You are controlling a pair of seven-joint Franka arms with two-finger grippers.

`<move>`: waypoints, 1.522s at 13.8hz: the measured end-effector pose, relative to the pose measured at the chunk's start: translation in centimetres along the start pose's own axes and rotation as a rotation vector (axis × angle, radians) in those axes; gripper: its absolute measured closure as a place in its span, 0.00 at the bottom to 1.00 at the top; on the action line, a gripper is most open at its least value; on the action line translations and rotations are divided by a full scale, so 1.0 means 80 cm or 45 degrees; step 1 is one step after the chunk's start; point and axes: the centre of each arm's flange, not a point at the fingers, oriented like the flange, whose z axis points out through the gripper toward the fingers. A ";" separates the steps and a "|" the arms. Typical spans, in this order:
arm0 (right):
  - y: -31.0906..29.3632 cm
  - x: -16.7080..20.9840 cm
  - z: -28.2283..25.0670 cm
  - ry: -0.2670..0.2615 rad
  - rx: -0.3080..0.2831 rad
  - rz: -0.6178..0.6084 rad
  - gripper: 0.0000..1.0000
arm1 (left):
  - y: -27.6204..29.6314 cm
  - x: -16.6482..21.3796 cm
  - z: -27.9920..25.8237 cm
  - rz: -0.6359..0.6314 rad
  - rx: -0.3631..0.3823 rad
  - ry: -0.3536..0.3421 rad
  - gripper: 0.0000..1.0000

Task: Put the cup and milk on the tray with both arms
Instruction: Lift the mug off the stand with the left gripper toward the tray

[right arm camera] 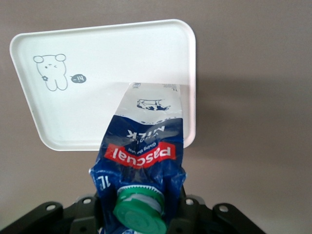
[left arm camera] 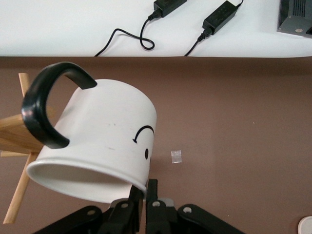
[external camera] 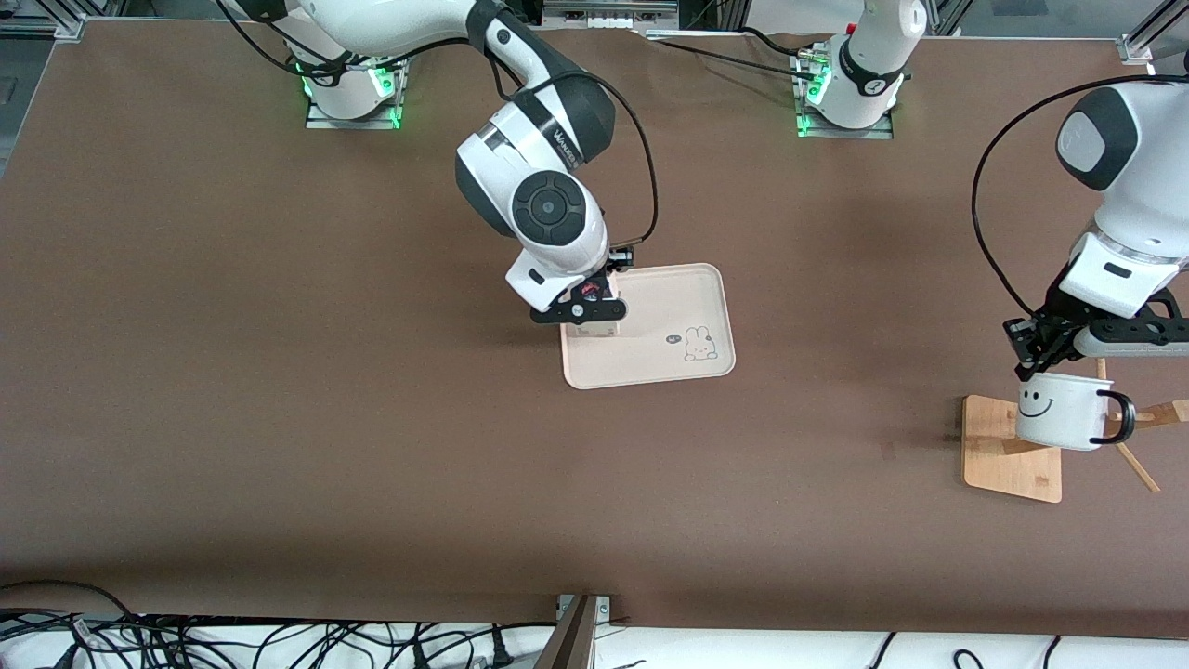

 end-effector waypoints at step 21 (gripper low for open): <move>0.002 0.012 0.029 0.018 -0.048 0.056 0.00 | 0.320 -0.096 0.068 0.325 -0.166 -0.504 0.93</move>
